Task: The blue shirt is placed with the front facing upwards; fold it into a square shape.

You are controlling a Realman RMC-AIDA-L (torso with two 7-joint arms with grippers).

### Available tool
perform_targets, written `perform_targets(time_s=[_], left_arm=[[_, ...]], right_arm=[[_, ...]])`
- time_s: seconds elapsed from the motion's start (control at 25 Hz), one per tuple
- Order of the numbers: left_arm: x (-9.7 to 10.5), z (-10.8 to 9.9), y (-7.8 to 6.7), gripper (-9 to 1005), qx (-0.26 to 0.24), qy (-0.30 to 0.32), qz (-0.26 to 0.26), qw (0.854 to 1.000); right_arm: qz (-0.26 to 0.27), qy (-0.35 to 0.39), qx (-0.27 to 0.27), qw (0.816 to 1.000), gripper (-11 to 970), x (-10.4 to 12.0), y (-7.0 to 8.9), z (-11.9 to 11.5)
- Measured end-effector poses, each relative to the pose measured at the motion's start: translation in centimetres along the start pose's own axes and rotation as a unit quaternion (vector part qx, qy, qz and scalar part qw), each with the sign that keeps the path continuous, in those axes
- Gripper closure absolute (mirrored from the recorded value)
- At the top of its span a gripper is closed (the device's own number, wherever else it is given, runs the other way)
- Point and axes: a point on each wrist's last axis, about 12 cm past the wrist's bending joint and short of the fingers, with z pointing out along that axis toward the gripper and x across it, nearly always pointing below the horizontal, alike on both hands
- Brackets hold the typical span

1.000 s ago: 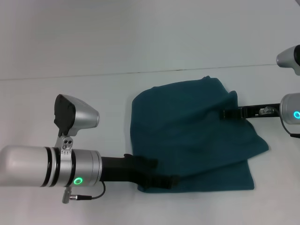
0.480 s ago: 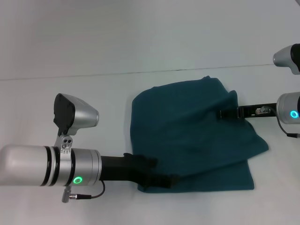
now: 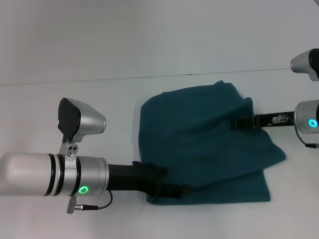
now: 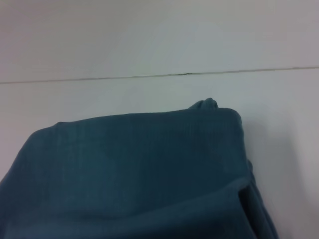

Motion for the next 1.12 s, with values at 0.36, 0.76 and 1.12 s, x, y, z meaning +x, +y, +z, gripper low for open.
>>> perform_targets(time_s=[0.36, 0.76, 1.12], left_arm=[[0.0, 0.0, 0.0, 77, -0.001, 0.000, -0.001, 1.000], [0.0, 0.1, 0.1, 77, -0.004, 0.000, -0.002, 1.000], [-0.1, 0.0, 0.1, 77, -0.004, -0.002, -0.002, 1.000]], right_arm=[[0.003, 0.001, -0.007, 1.000, 374, -0.1, 0.1, -0.2], [0.002, -0.008, -0.022, 1.000, 636, -0.6, 0.1, -0.8], [-0.004, -0.018, -0.036, 0.999, 842, -1.0, 0.4, -1.7]])
